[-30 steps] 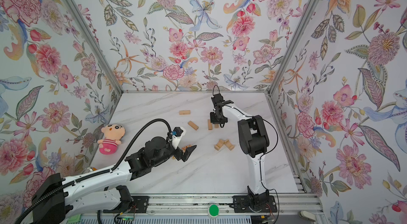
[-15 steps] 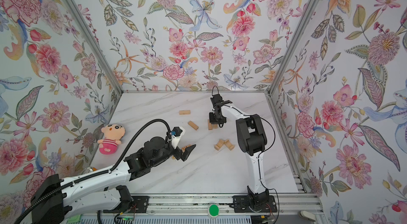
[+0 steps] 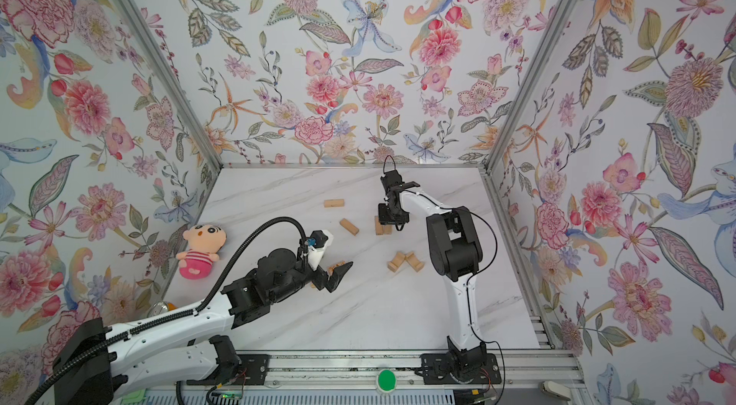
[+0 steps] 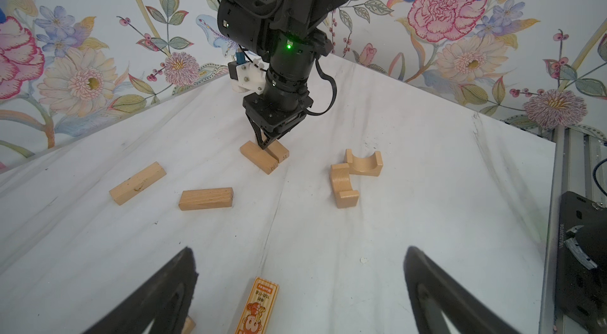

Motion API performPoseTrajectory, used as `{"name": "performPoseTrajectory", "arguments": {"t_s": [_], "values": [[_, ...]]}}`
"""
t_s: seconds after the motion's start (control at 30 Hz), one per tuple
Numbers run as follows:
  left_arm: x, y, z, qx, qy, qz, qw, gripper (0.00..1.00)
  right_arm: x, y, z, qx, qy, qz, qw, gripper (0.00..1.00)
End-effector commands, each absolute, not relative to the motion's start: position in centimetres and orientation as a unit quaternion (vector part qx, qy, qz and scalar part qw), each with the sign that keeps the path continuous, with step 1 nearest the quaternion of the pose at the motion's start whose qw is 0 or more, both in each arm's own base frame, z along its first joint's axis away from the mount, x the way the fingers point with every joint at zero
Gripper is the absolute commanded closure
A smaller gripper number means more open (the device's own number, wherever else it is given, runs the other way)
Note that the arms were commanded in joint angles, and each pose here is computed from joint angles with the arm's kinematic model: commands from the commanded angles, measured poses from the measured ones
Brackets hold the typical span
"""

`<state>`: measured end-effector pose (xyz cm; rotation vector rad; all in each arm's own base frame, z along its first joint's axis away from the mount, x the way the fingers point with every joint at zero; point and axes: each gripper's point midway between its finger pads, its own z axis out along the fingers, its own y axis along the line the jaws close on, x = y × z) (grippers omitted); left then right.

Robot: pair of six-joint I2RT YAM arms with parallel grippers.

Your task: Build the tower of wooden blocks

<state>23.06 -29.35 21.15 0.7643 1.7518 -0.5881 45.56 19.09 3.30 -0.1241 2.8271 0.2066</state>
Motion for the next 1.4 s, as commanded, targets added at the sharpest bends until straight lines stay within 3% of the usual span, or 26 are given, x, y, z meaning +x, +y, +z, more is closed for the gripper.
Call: {"name": "performPoseTrajectory", "arguments": {"t_s": [0.0,0.27,0.7,1.37], "values": [[23.2,-29.2,21.7,0.326,0.73,-0.236,0.552,0.01,46.3,18.5,5.4,-0.04,0.982,0.065,0.174,0.56],[23.0,-28.7,22.0,0.317,0.728,-0.235,0.56,0.01,46.4,18.5,7.8,-0.042,0.978,0.068,0.193,0.41],[22.4,-26.9,21.9,0.307,0.726,-0.226,0.572,0.01,45.2,20.6,7.3,-0.06,0.979,0.06,0.186,0.15],[22.4,-25.9,21.6,0.302,0.728,-0.212,0.577,0.01,44.8,21.6,6.1,-0.051,0.982,0.059,0.172,0.11]]}}
